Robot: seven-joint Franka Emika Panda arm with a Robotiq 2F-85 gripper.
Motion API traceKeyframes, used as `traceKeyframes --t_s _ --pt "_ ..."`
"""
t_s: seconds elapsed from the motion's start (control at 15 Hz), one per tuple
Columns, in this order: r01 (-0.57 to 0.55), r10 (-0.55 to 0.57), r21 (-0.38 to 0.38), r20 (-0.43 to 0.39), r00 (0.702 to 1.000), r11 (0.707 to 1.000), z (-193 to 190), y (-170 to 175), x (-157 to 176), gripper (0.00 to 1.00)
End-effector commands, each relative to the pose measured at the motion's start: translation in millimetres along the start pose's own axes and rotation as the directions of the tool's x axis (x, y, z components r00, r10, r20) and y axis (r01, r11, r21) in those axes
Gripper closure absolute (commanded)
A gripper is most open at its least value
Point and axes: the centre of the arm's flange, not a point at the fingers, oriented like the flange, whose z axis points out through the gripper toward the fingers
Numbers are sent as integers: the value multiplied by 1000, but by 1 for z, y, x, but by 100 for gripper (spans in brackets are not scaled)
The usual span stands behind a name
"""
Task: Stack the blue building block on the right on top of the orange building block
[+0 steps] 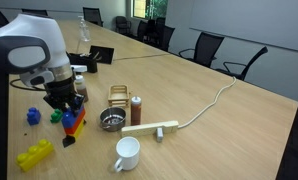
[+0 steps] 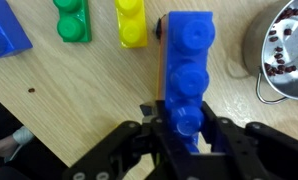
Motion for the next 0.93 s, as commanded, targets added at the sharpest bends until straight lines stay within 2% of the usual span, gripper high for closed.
traceKeyframes --t_s 0.0,0.07,0.13,0.27,0.47,0.53,0.87 --pt "35 -36 -20 -61 998 999 19 -7 -4 90" --pt "42 -42 -13 -54 998 999 18 -7 -5 40" --pt "49 -49 -11 -43 998 999 16 -7 -5 39" --pt "96 -96 3 -47 994 995 19 -4 -2 27" --pt "165 -161 74 -48 986 984 8 -3 -1 5" --pt "180 -177 98 -41 983 979 0 -3 -1 1" --pt "214 -218 162 6 976 963 -40 4 -4 0"
